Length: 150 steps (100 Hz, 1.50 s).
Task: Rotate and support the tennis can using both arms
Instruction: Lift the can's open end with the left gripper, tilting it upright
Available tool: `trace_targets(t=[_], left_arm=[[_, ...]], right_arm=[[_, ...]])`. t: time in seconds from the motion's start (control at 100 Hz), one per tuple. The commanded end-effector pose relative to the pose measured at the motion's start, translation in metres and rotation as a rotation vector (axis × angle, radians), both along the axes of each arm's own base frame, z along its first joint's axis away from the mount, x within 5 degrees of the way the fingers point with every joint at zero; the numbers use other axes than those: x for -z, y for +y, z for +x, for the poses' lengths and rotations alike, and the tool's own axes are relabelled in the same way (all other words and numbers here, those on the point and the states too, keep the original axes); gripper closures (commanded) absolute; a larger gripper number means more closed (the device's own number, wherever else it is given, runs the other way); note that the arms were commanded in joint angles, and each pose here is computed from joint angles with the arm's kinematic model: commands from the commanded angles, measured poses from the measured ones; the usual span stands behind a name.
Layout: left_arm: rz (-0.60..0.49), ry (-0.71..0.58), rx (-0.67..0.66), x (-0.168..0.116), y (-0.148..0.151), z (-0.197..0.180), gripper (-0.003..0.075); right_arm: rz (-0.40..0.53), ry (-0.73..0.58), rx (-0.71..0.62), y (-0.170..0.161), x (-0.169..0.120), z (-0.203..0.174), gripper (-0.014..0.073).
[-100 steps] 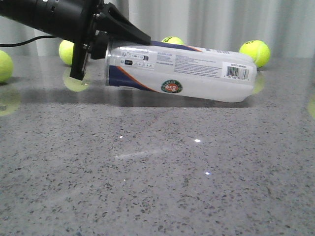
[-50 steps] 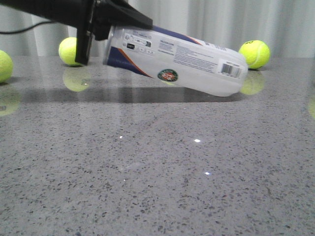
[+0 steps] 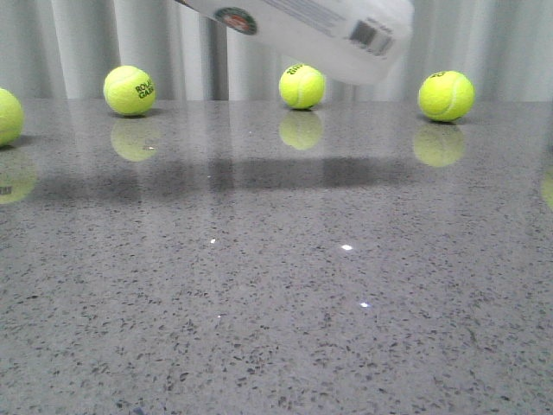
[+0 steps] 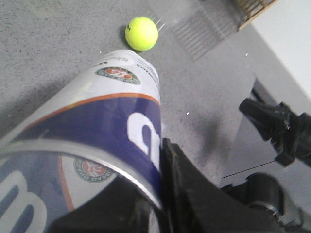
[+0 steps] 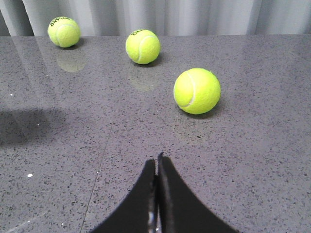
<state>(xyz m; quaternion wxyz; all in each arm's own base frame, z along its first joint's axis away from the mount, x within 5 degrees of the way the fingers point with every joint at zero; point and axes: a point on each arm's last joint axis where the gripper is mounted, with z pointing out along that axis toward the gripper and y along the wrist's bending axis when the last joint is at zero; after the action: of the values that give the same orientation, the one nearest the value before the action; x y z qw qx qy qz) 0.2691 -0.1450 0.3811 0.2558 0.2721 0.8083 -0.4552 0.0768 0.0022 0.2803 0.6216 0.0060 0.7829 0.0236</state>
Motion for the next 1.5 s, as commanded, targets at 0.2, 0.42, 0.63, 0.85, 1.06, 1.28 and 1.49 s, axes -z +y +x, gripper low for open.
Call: trace_targets(t=[0.2, 0.42, 0.63, 0.85, 1.06, 1.28, 1.49], left_arm=[[0.195, -0.12, -0.114, -0.062, 0.019, -0.031, 0.0741], [0.422, -0.16, -0.176, -0.071, 0.009, -0.043, 0.0741], [0.527, -0.218, -0.156, -0.07, -0.012, -0.056, 0.0741], [0.581, -0.214, -0.08, -0.054, -0.037, -0.053, 0.0741], [0.62, -0.176, -0.049, -0.036, -0.05, -0.04, 0.0741], [0.627, -0.183, -0.027, -0.033, -0.052, -0.039, 0.0741], [0.603, -0.223, -0.031, -0.045, -0.053, -0.037, 0.0738]], right_arm=[[-0.008, -0.093, 0.003, 0.0, -0.014, 0.001, 0.0653], [-0.008, -0.093, 0.003, 0.0, -0.014, 0.001, 0.0653], [-0.008, -0.093, 0.003, 0.0, -0.014, 0.001, 0.0653], [-0.008, -0.093, 0.003, 0.0, -0.014, 0.001, 0.0653], [-0.008, -0.093, 0.003, 0.0, -0.014, 0.001, 0.0653], [-0.008, -0.093, 0.003, 0.0, -0.014, 0.001, 0.0653], [-0.008, -0.093, 0.003, 0.0, -0.014, 0.001, 0.0653]])
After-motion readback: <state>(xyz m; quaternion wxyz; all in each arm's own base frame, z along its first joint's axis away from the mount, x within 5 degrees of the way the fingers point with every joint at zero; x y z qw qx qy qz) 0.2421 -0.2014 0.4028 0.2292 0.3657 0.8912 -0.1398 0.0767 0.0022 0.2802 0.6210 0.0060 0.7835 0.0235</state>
